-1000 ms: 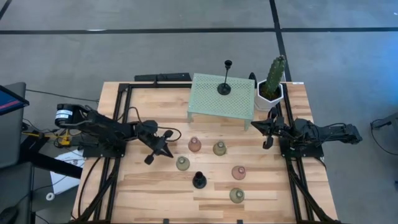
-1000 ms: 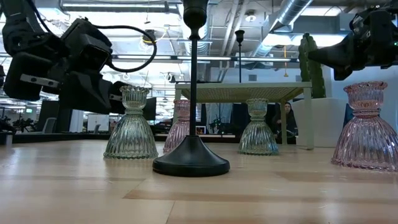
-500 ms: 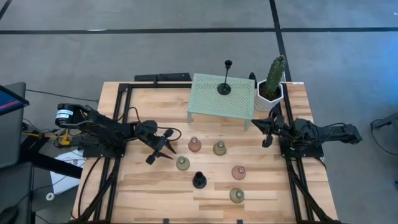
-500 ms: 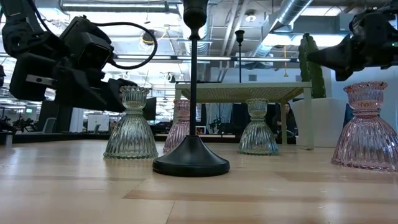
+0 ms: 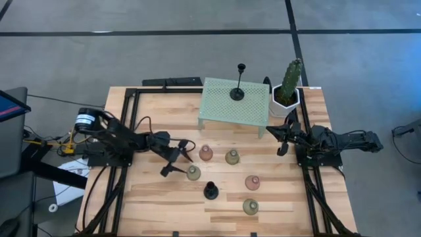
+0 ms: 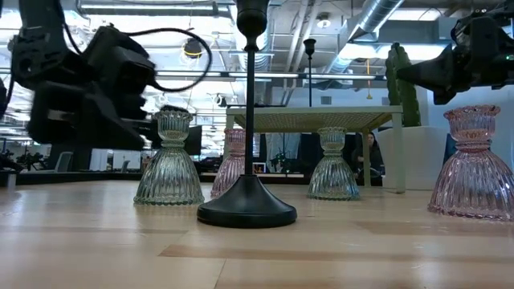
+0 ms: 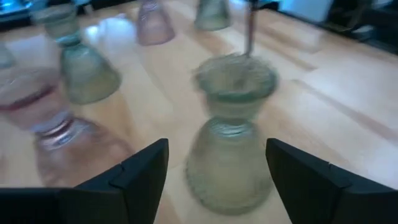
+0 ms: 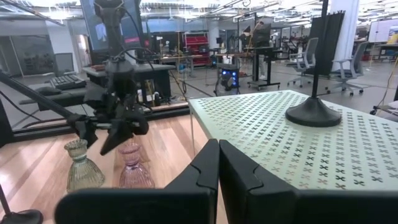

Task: Pick & Place candle stick holders
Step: Put the middle green glass candle holder on the shelf

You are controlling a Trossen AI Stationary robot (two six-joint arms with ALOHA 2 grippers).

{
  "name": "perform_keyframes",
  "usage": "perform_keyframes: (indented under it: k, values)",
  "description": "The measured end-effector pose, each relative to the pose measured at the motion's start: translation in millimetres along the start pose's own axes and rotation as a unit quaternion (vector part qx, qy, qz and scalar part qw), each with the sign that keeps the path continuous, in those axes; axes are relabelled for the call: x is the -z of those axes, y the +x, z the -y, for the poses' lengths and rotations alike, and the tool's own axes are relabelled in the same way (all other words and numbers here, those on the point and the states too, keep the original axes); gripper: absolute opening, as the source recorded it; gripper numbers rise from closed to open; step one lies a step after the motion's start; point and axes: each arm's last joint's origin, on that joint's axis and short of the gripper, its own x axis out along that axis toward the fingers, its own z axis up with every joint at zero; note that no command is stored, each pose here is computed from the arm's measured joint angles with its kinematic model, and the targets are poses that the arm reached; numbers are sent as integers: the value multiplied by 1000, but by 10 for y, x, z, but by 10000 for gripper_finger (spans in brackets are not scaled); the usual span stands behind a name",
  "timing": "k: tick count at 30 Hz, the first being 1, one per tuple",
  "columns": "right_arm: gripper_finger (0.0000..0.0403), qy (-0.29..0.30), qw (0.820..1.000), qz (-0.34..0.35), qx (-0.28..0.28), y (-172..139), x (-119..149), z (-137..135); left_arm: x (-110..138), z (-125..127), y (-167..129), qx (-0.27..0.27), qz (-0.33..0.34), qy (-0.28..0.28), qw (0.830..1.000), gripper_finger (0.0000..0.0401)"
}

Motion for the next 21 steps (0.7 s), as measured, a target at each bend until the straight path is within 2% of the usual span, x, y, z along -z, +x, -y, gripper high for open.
perform_keyframes:
  k: [11, 21]
  values:
    - [0, 3, 1000, -2, 0, 0, 4, 0, -91, -69, 282, 37, 12, -71, 997, 271]
    - [0, 2, 1000, -4, -2, 0, 8, -1, -209, -21, 365, 53, 31, -62, 996, 270]
